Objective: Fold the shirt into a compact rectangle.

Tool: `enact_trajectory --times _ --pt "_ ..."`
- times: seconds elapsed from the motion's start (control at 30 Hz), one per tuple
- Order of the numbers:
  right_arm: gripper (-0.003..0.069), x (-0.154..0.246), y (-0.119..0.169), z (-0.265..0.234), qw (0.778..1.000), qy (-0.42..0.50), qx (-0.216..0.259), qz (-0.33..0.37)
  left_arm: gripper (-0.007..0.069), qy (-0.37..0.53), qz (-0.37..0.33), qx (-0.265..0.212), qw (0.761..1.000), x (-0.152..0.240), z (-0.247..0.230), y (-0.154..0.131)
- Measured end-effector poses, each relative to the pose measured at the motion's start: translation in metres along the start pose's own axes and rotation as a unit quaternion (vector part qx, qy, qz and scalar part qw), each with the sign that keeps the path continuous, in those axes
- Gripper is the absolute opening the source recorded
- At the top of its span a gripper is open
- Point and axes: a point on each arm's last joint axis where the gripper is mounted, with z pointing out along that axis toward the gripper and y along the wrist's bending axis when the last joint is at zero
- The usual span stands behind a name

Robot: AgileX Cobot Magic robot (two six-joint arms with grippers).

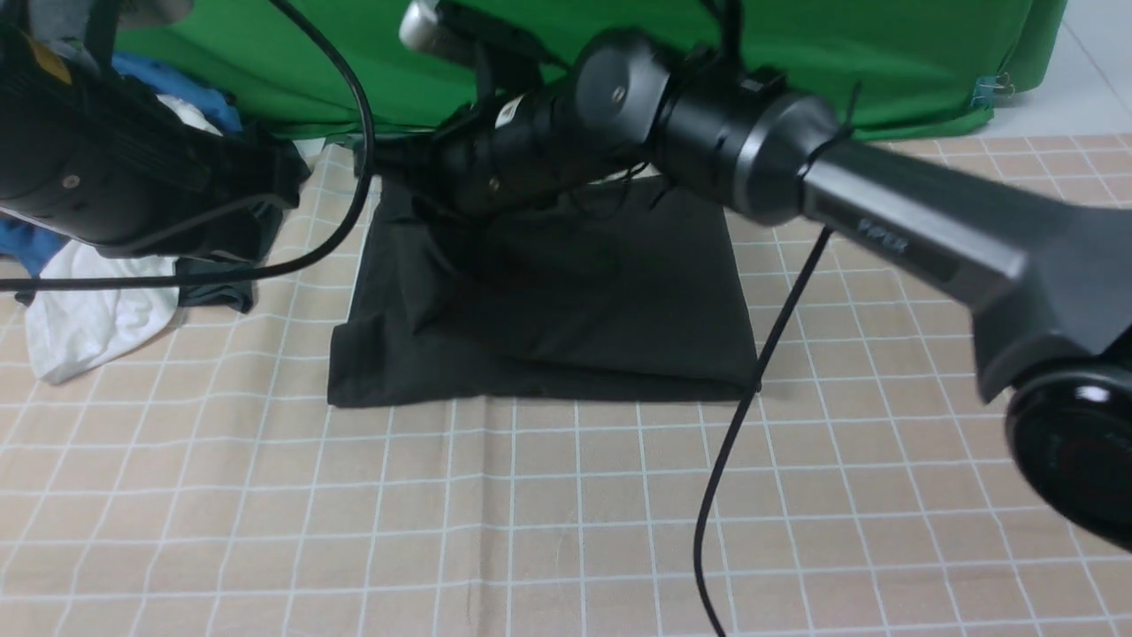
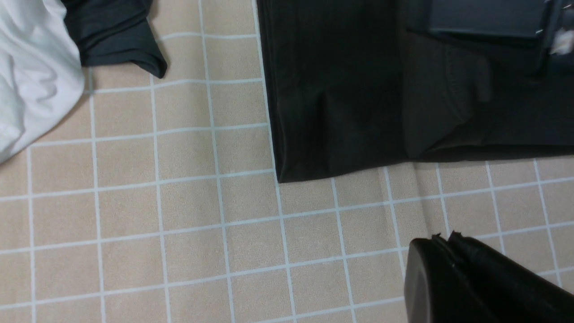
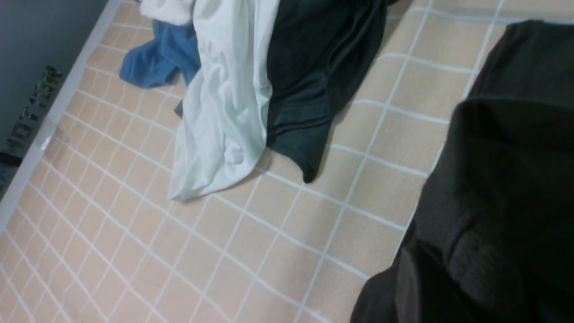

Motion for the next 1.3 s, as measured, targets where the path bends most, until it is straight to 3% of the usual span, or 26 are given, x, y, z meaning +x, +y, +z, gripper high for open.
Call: enact_trajectory --times 0.17,0.23,0.33,0.4,0.47,0.57,0.67,0.8,1.03,1.3 --pt "0.0399 0.009 -0.008 0.013 1.000 0.009 0.005 0.004 0.0019 0.000 -0.001 0.001 1.000 0.000 0.000 0.000" --pt "0.0446 0.005 -0.008 0.009 1.000 0.014 0.004 -0.020 0.0019 -0.003 -0.001 0.001 1.000 0.000 0.000 0.000" --pt "0.0459 -0.010 -0.010 -0.010 0.997 0.032 0.001 -0.071 0.0019 -0.007 -0.007 0.002 1.000 -0.001 0.000 0.000" --pt "0.0429 -0.026 -0.015 -0.030 0.995 0.035 0.008 -0.093 0.0019 -0.013 -0.009 0.003 1.000 -0.003 0.001 0.000" --pt "0.0354 -0.046 -0.020 -0.059 0.992 0.037 0.024 -0.116 0.0019 -0.025 -0.015 0.011 1.000 -0.007 0.005 -0.002" --pt "0.0129 -0.073 -0.034 -0.108 0.986 0.041 0.070 -0.149 0.0019 -0.029 -0.013 0.043 0.999 -0.014 0.024 -0.007" --pt "0.0049 -0.088 -0.052 -0.146 0.979 0.058 0.118 -0.156 0.0019 -0.013 -0.013 0.079 0.997 -0.021 0.057 -0.012" --pt "0.0039 -0.090 -0.077 -0.169 0.973 0.104 0.154 -0.138 0.0019 0.026 -0.032 0.084 0.996 -0.024 0.115 -0.011" --pt "0.0039 -0.081 -0.104 -0.170 0.964 0.147 0.188 -0.119 0.0019 0.114 -0.066 0.021 0.991 -0.004 0.202 0.006" --pt "0.0039 -0.047 -0.132 -0.154 0.947 0.223 0.217 -0.086 0.0019 0.153 -0.089 -0.020 0.984 0.007 0.221 0.015"
